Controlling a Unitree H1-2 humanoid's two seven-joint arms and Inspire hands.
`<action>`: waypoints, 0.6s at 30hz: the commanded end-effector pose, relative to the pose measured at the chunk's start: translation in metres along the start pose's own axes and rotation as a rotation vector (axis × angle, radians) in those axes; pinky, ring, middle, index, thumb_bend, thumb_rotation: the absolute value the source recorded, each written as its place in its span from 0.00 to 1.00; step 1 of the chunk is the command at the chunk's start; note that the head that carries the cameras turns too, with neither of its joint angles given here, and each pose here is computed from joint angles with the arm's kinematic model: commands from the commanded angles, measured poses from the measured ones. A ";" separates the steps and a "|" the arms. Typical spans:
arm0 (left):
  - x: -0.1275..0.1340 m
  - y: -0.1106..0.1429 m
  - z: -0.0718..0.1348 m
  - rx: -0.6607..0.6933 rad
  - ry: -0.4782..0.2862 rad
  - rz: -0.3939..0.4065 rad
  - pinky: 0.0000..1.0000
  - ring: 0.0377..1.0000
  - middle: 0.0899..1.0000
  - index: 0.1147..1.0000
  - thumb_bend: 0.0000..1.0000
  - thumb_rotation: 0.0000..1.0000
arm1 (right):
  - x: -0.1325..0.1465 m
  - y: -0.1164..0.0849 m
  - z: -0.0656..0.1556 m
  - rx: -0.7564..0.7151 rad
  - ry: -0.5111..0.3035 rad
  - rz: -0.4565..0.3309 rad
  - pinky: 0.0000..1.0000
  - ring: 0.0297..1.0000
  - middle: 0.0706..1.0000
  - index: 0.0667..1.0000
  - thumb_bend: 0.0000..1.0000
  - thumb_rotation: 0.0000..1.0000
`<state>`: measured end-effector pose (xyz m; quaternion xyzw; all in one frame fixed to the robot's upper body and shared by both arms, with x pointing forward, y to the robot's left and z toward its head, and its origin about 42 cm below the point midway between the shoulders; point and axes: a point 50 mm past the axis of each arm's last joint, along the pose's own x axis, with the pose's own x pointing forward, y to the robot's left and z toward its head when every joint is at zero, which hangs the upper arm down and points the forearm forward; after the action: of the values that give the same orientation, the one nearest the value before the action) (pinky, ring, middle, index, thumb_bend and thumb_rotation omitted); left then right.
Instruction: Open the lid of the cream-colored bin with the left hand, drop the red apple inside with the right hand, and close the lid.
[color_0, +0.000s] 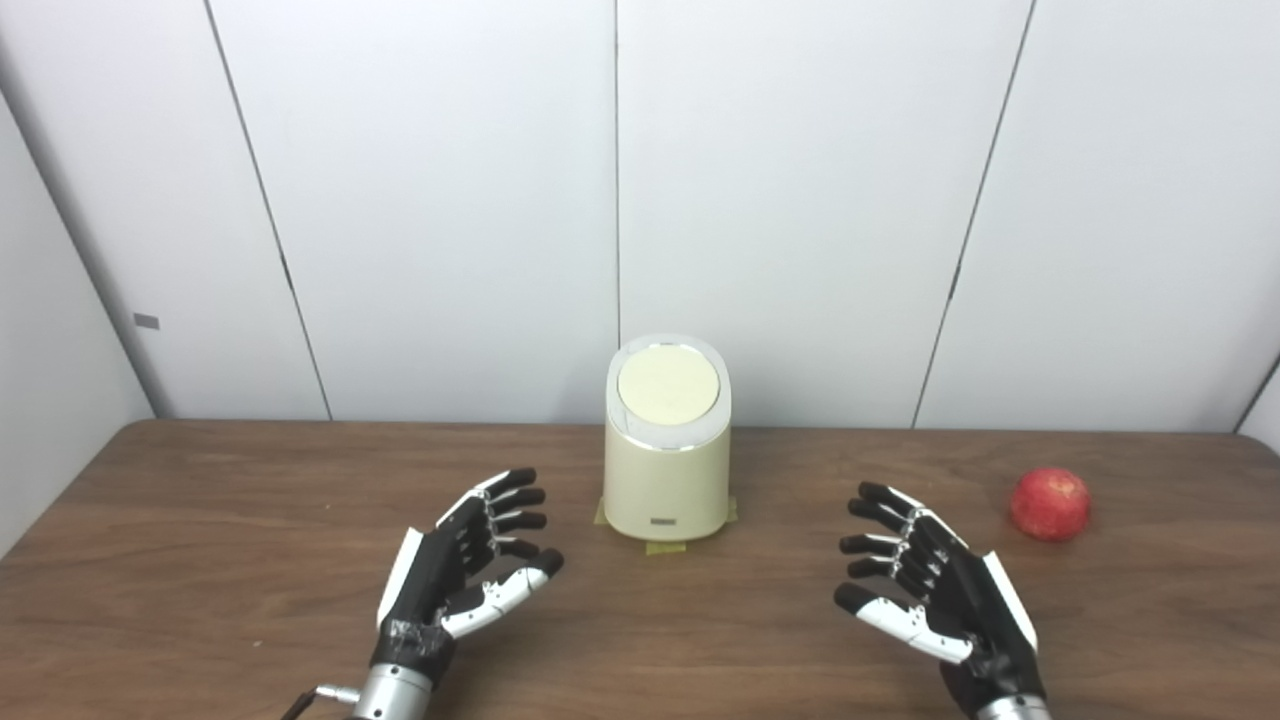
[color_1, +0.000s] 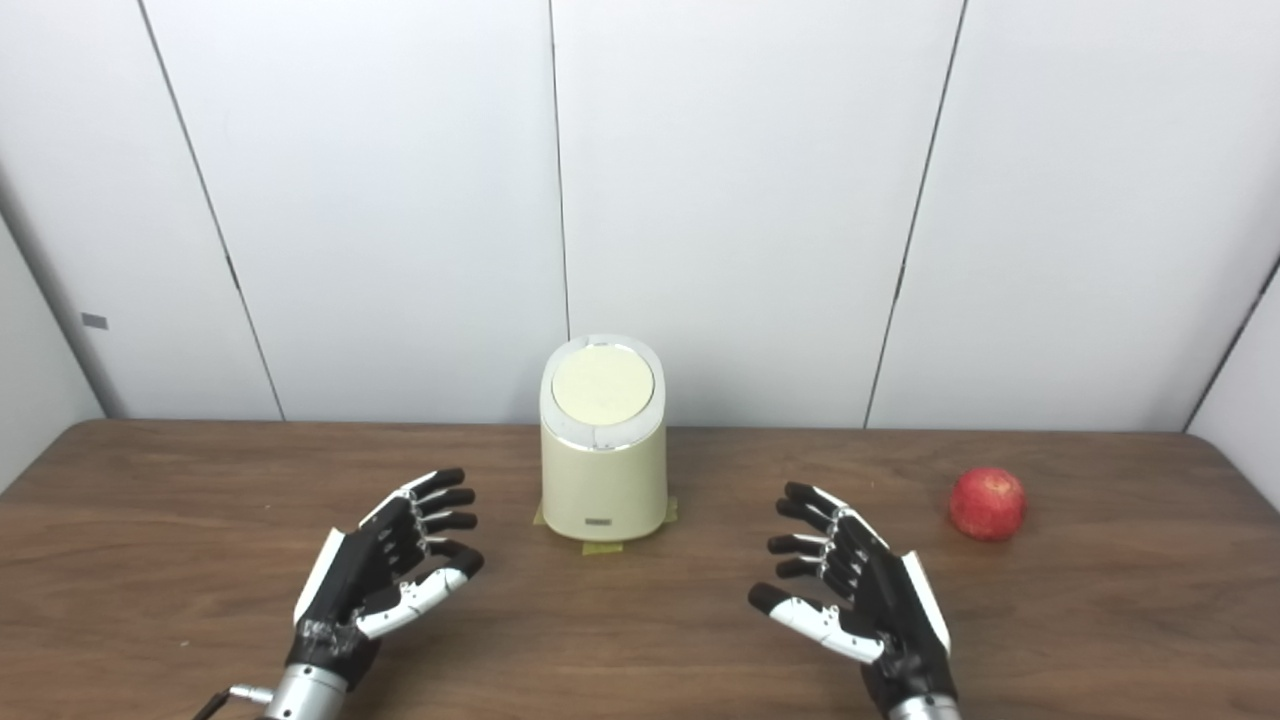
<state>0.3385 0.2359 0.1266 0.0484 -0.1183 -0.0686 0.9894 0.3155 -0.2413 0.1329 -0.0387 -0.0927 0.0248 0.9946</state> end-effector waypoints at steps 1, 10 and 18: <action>0.007 0.003 0.006 0.010 -0.040 0.003 0.62 0.71 0.76 0.79 0.67 0.17 | 0.012 -0.002 0.020 -0.003 -0.095 -0.002 0.57 0.64 0.76 0.77 0.84 0.30; 0.007 0.002 0.006 0.013 -0.042 0.002 0.61 0.71 0.75 0.79 0.69 0.19 | 0.012 -0.001 0.020 -0.009 -0.093 0.000 0.56 0.64 0.76 0.77 0.84 0.30; 0.008 0.001 0.007 0.014 -0.046 0.007 0.62 0.74 0.78 0.81 0.70 0.25 | 0.014 0.000 0.018 -0.010 -0.091 0.000 0.56 0.63 0.76 0.77 0.83 0.29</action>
<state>0.3385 0.2358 0.1266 0.0493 -0.1187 -0.0683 0.9894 0.3157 -0.2409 0.1322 -0.0403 -0.0916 0.0250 0.9947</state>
